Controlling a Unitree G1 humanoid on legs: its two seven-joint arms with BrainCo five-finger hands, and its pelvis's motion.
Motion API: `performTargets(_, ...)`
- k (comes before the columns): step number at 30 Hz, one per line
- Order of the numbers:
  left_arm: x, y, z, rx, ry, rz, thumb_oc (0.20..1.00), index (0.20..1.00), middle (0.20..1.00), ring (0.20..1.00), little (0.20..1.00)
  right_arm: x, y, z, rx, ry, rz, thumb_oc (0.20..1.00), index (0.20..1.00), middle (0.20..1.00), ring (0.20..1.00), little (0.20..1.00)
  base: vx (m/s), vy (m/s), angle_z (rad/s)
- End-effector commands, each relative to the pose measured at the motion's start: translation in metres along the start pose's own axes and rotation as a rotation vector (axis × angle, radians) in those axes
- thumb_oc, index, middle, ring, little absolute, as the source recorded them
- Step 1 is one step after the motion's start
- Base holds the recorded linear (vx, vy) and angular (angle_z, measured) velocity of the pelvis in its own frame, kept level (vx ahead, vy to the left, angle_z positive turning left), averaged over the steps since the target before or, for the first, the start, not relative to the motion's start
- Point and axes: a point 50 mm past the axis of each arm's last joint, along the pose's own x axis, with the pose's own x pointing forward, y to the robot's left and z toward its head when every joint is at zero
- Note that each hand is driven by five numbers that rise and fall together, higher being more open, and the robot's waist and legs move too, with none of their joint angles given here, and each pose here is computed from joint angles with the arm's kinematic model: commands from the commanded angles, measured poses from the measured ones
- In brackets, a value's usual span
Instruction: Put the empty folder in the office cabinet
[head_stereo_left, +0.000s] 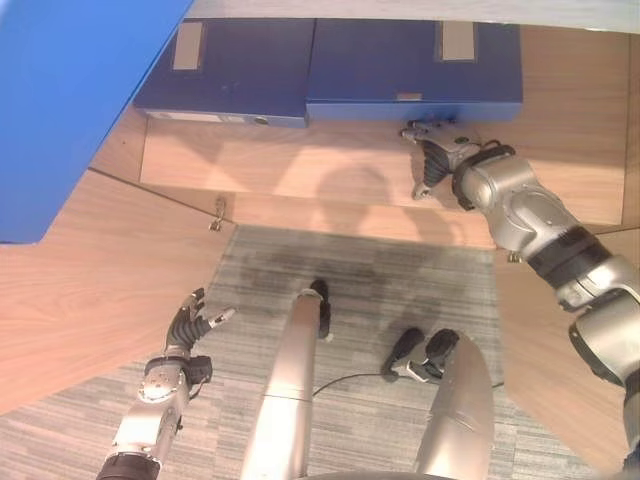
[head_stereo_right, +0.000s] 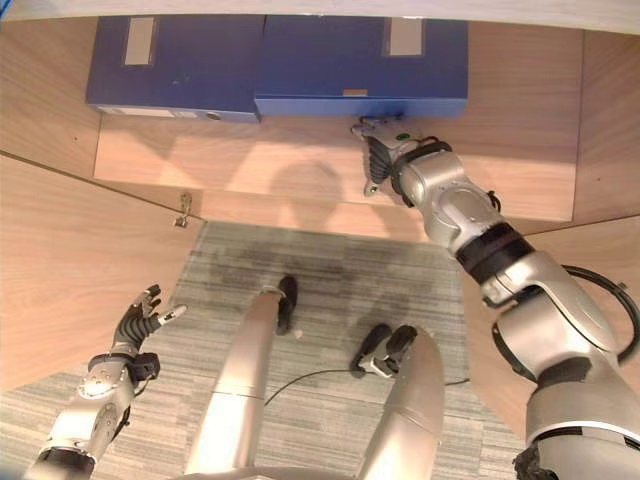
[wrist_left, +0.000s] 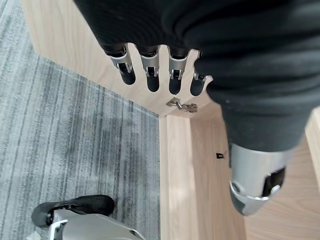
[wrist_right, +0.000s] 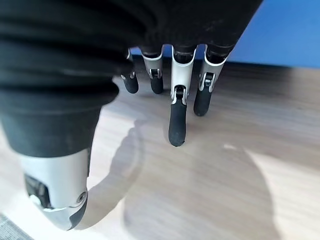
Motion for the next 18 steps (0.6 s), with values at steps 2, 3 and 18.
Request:
performTargets(2, 0.006, 0.002, 0.033, 0.018, -0.147, 0.002, 1.000, 1.000, 1.000, 1.000, 1.000, -0.008, 0.117, 0.042, 0.009, -0.109, 0.457, 1.000, 1.000, 1.000, 1.000, 1.000, 0.01, 0.001, 0.04)
performTargets(3, 0.006, 0.000, 0.034, 0.017, -0.153, -0.006, 1.000, 1.000, 1.000, 1.000, 1.000, -0.011, 0.126, 0.044, 0.019, -0.116, 0.490, 1.000, 1.000, 1.000, 1.000, 1.000, 0.00, 0.000, 0.00)
performTargets(18, 0.010, -0.018, 0.035, 0.011, -0.164, -0.084, 1.000, 1.000, 1.000, 1.000, 1.000, -0.054, 0.164, 0.093, 0.173, -0.397, 0.672, 1.000, 1.000, 1.000, 1.000, 1.000, -0.01, -0.001, 0.00)
